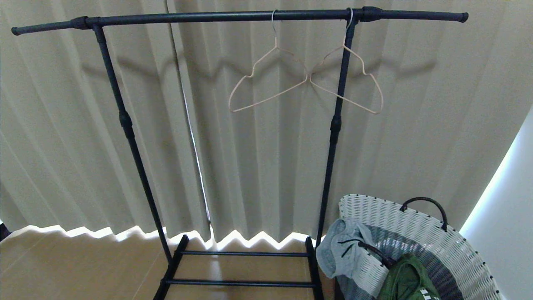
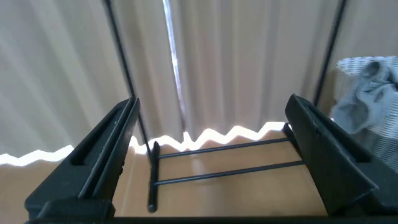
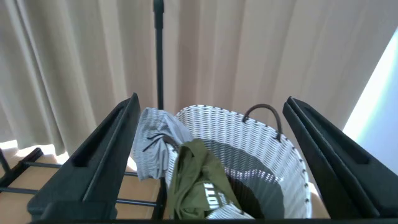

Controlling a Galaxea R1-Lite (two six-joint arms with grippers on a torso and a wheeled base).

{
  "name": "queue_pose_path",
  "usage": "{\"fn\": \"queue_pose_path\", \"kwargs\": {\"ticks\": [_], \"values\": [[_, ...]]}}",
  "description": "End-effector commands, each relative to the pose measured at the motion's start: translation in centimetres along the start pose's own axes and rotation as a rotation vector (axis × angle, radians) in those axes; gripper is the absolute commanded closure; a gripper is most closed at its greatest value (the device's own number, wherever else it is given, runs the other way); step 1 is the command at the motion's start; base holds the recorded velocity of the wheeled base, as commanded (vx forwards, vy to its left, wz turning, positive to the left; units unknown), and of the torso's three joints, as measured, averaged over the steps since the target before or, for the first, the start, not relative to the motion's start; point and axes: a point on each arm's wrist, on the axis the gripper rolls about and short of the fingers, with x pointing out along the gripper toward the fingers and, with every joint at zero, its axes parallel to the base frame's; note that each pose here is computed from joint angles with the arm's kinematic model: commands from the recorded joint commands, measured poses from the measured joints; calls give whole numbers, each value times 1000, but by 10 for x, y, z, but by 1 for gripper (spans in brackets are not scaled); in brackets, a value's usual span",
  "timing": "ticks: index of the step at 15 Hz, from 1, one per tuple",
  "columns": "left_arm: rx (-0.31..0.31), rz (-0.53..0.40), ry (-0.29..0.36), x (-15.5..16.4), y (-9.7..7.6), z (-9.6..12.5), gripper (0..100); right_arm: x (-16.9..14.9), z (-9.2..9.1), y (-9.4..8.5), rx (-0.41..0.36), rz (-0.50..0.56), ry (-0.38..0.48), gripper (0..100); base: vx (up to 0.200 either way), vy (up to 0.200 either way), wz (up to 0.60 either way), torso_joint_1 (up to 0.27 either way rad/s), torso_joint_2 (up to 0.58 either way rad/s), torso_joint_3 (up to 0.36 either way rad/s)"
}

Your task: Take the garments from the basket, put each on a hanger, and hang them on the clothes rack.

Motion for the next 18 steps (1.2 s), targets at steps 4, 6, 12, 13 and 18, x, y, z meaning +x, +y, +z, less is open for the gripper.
{"fn": "queue_pose_path", "kwargs": {"ticks": [4, 6, 12, 13, 18], "values": [[-8, 0, 0, 0, 0, 0, 0, 0, 0, 0, -3, 6, -2, 0, 0, 0, 0, 0, 0, 0], [-2, 0, 0, 0, 0, 0, 0, 0, 0, 0, -5, 6, -2, 0, 0, 0, 0, 0, 0, 0], [7, -11, 0, 0, 0, 0, 0, 0, 0, 0, -4, 6, 0, 0, 200, 0, 0, 2, 2, 4], [7, -11, 0, 0, 0, 0, 0, 0, 0, 0, -4, 6, 0, 0, 0, 0, 0, 0, 0, 0], [9, -11, 0, 0, 0, 0, 0, 3, -4, 0, -93, 14, 76, 0, 0, 0, 0, 0, 0, 0]]}}
